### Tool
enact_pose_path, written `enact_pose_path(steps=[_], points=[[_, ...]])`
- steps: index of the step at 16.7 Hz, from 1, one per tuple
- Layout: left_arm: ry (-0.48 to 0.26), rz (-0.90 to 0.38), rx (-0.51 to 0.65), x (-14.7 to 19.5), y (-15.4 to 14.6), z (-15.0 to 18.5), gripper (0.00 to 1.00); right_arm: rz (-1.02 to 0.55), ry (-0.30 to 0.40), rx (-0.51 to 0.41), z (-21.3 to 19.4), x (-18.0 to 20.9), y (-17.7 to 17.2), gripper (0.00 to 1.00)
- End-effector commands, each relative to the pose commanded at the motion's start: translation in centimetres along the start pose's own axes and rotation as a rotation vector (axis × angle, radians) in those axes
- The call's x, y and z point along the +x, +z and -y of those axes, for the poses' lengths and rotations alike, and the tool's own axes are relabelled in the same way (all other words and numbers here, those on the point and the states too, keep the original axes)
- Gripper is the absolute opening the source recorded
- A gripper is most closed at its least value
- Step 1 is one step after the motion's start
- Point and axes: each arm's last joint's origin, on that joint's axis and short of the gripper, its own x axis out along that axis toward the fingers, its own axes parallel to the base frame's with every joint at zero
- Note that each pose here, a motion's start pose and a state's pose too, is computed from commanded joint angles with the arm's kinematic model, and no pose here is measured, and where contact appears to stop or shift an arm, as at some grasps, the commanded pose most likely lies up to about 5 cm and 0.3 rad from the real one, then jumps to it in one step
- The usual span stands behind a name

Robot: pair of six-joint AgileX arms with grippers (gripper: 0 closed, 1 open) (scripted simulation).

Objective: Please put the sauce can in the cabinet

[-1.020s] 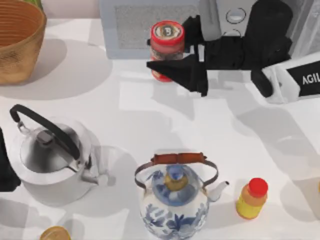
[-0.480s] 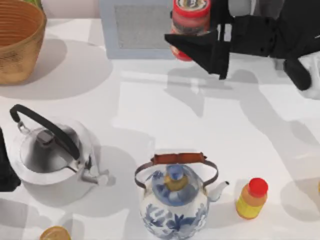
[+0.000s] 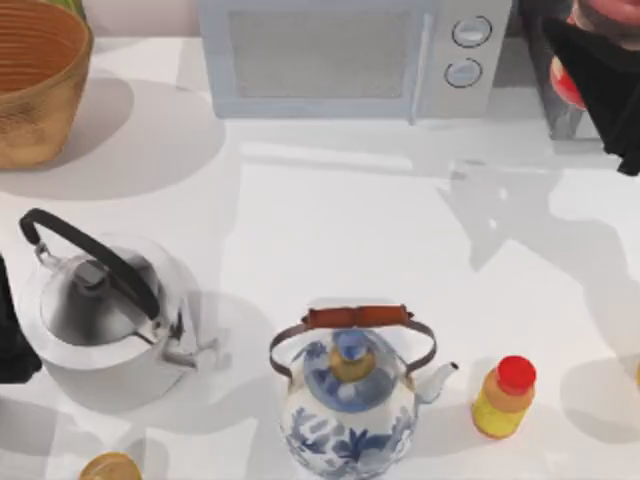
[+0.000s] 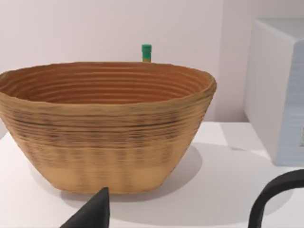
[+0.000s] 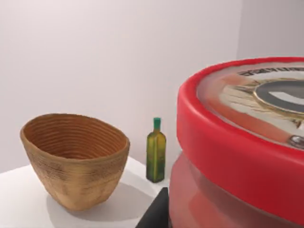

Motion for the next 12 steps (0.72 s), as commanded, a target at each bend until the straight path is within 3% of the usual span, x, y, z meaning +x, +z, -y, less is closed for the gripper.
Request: enact_pose_path(steps=[3, 7, 12], points=[[0.000, 0.000, 0.000, 0.0, 0.0, 0.0, 1.00, 0.003, -0.241, -0.009, -2.5, -6.4, -1.2, 0.00], [0.000, 0.000, 0.000, 0.0, 0.0, 0.0, 1.00, -0.002, -0.521, -0.015, -5.0, -12.0, -5.5, 0.00], [0.000, 0.000, 0.000, 0.0, 0.0, 0.0, 1.00, -0.046, -0.768, -0.005, -5.7, -14.8, -11.3, 0.00]])
